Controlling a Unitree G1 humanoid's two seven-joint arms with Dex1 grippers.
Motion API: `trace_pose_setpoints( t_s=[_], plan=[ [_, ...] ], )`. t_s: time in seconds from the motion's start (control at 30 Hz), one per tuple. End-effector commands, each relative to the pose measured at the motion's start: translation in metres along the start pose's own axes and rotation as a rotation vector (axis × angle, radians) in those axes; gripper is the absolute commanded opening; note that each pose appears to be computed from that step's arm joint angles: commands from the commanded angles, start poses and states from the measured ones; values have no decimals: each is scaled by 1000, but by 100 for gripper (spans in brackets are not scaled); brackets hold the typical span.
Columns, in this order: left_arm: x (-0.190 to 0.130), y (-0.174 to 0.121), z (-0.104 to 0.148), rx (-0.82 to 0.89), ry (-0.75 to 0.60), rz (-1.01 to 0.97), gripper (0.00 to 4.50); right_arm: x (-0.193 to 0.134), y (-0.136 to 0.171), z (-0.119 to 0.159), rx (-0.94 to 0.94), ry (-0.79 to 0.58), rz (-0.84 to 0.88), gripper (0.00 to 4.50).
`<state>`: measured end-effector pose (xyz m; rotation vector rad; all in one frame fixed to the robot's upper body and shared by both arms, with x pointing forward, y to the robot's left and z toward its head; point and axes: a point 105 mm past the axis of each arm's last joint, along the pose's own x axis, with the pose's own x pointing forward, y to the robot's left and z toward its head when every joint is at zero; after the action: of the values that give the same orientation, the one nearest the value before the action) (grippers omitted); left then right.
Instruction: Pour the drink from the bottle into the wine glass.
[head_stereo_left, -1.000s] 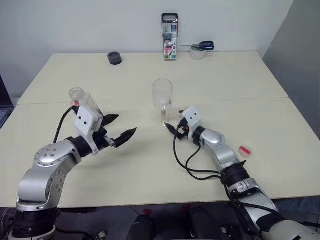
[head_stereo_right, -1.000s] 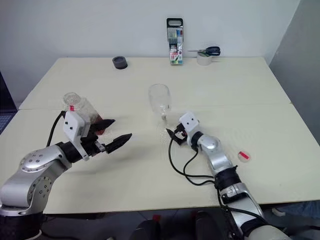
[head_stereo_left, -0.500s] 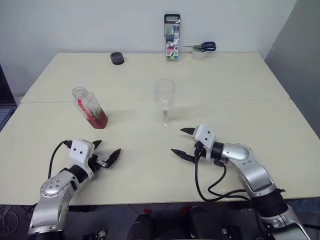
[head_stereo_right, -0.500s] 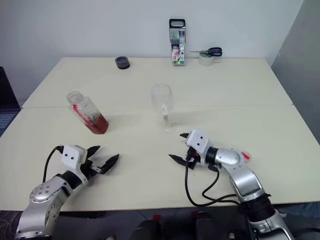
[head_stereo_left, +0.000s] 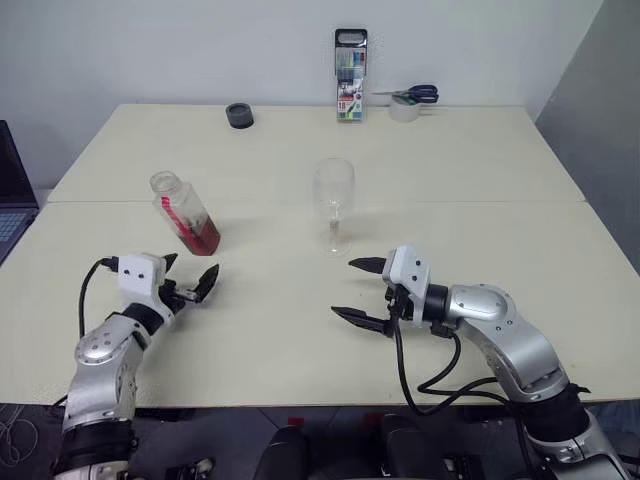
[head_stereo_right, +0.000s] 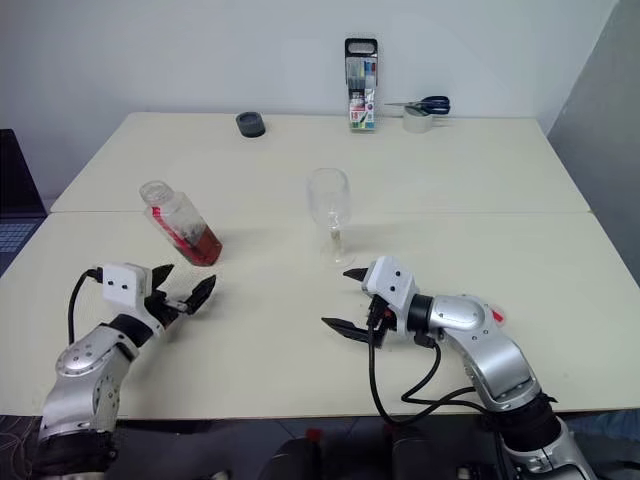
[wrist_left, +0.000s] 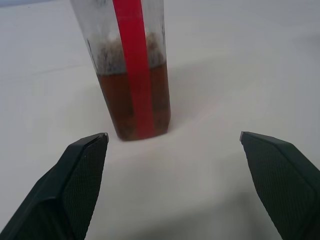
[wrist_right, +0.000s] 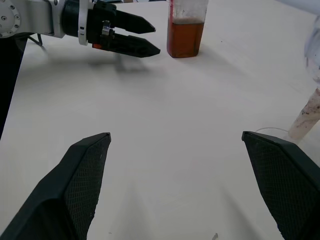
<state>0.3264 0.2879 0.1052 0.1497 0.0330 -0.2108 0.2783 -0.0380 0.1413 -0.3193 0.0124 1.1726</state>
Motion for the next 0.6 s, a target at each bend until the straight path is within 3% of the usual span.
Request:
trace_pose_setpoints(
  t_s=[0.03, 0.6],
  plan=[
    [4, 11, 14, 15, -27, 37, 450, 1, 3, 19, -49, -54, 11, 448],
    [21, 18, 33, -24, -41, 121, 450, 5, 1, 25, -54, -62, 19, 448]
  ],
)
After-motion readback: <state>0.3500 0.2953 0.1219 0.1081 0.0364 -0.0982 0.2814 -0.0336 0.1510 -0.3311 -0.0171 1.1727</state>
